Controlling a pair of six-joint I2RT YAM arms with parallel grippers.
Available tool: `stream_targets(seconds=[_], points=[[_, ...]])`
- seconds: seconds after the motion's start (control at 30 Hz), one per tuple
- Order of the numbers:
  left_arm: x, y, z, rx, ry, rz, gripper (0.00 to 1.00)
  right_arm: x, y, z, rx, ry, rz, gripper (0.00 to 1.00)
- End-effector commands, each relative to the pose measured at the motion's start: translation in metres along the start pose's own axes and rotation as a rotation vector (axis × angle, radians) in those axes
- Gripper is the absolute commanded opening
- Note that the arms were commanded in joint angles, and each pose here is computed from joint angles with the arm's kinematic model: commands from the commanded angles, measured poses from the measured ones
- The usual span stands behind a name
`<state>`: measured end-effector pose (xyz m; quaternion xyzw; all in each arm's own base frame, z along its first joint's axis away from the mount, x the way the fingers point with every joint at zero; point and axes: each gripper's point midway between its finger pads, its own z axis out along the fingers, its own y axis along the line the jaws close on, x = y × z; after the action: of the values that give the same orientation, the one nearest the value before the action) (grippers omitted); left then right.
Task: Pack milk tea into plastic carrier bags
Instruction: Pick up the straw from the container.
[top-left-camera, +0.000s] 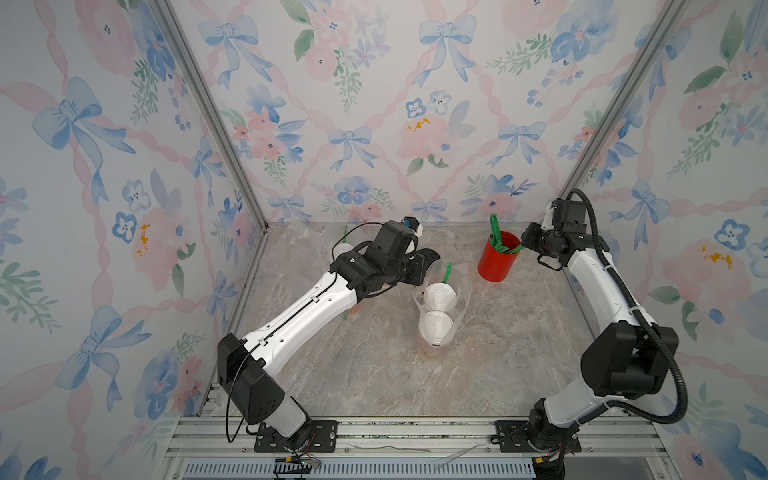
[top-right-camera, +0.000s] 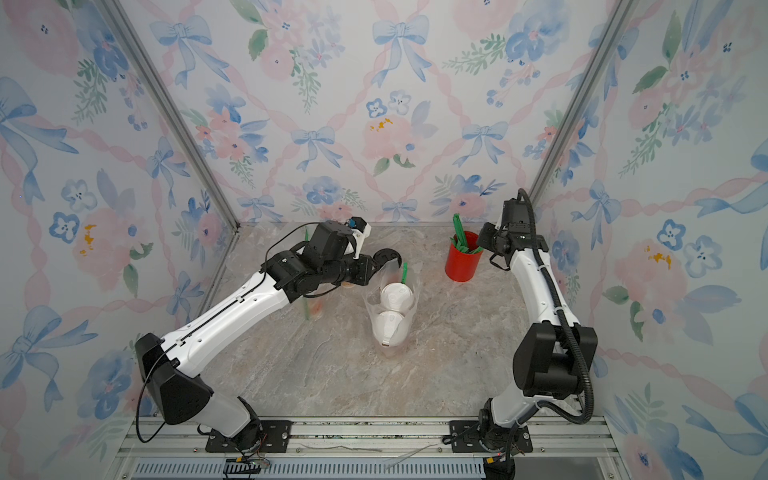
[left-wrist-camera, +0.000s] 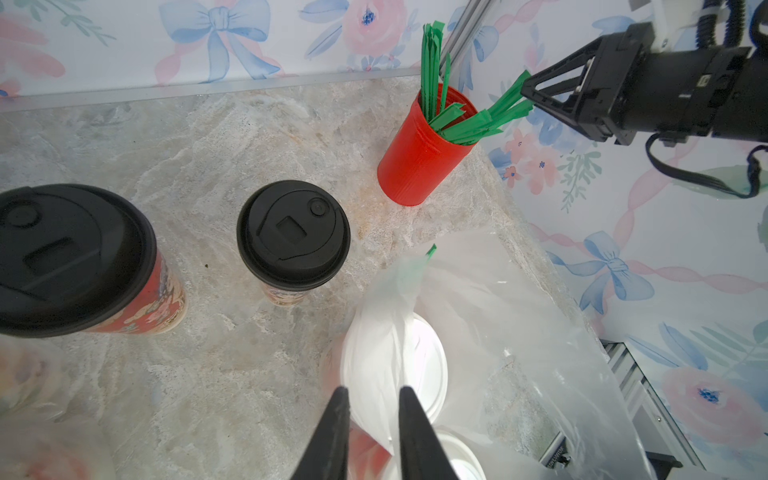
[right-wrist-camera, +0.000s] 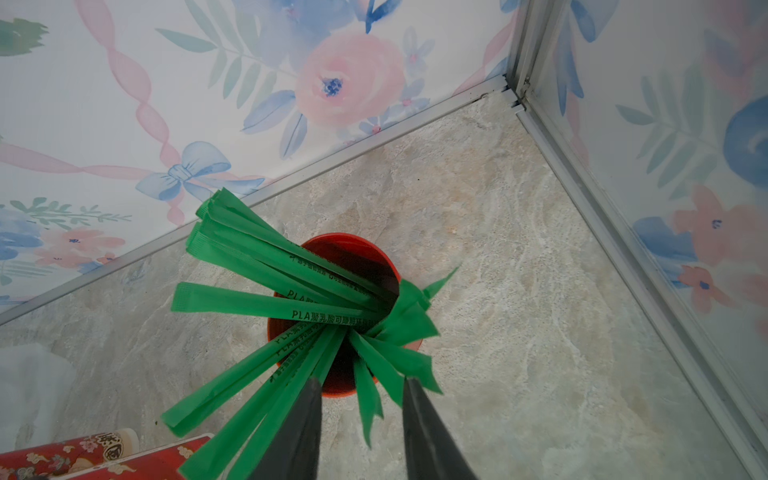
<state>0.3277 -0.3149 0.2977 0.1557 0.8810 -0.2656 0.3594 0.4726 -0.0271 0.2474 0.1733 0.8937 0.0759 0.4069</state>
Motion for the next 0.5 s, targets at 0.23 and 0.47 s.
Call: stream_targets(seconds=[0.23, 0.47], points=[[-0.005, -0.001, -0.009, 0.015, -0.022, -0.02, 0.22, 0.001, 0.01, 0.029, -0.061, 0.053, -0.017, 0.25], [-0.006, -0.001, -0.012, 0.02, -0.028, -0.024, 0.22, 0.002, 0.01, 0.044, -0.04, 0.068, -0.038, 0.17]])
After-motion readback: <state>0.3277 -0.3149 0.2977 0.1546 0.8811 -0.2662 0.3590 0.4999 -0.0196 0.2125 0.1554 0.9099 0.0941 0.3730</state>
